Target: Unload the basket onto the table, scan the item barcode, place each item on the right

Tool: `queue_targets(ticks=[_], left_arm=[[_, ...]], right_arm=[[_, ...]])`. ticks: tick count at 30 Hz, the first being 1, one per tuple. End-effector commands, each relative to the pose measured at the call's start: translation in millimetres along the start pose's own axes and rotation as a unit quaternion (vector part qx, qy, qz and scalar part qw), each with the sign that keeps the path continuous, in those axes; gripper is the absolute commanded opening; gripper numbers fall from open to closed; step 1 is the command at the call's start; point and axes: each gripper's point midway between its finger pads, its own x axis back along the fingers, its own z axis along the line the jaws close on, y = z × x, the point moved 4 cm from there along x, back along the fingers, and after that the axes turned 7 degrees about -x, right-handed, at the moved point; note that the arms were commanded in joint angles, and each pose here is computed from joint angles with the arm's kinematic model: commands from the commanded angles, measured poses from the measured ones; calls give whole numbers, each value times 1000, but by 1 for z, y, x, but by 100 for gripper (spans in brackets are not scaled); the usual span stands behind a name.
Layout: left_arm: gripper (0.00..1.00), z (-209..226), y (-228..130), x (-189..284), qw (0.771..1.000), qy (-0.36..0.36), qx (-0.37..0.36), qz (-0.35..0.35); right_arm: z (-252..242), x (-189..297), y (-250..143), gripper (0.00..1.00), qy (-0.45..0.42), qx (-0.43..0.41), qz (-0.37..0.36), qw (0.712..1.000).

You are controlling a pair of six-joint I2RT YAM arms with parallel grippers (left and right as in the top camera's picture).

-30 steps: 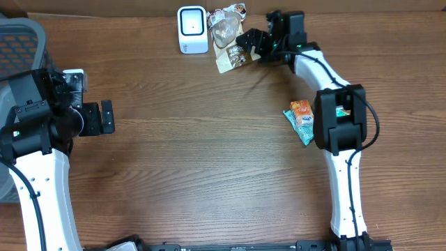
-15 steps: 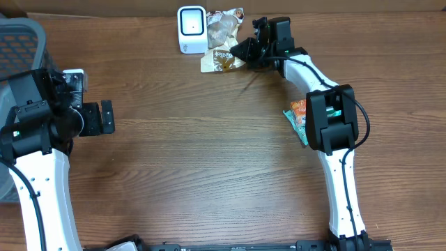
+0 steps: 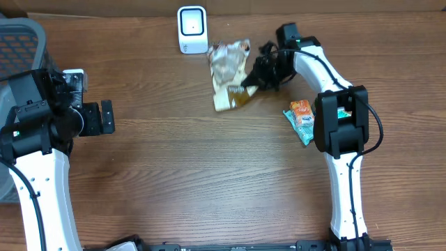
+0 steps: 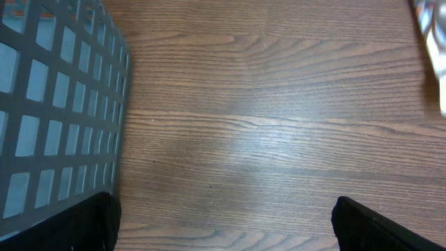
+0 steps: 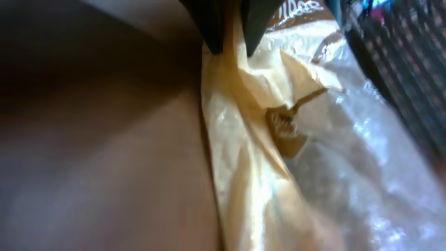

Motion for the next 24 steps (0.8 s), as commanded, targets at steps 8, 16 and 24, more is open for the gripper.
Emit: queue_targets(ticks=[8, 16, 24], left_arm=[[100, 1, 4, 3, 1000, 3, 6, -6], [100, 1, 4, 3, 1000, 3, 6, -6], [100, 1, 4, 3, 1000, 3, 6, -6]], right_arm=[[-12, -10, -31, 72, -138, 112, 32, 984], [-5, -10, -20, 92, -117, 179, 17, 977], [-9, -54, -52, 92, -108, 183, 66, 975]])
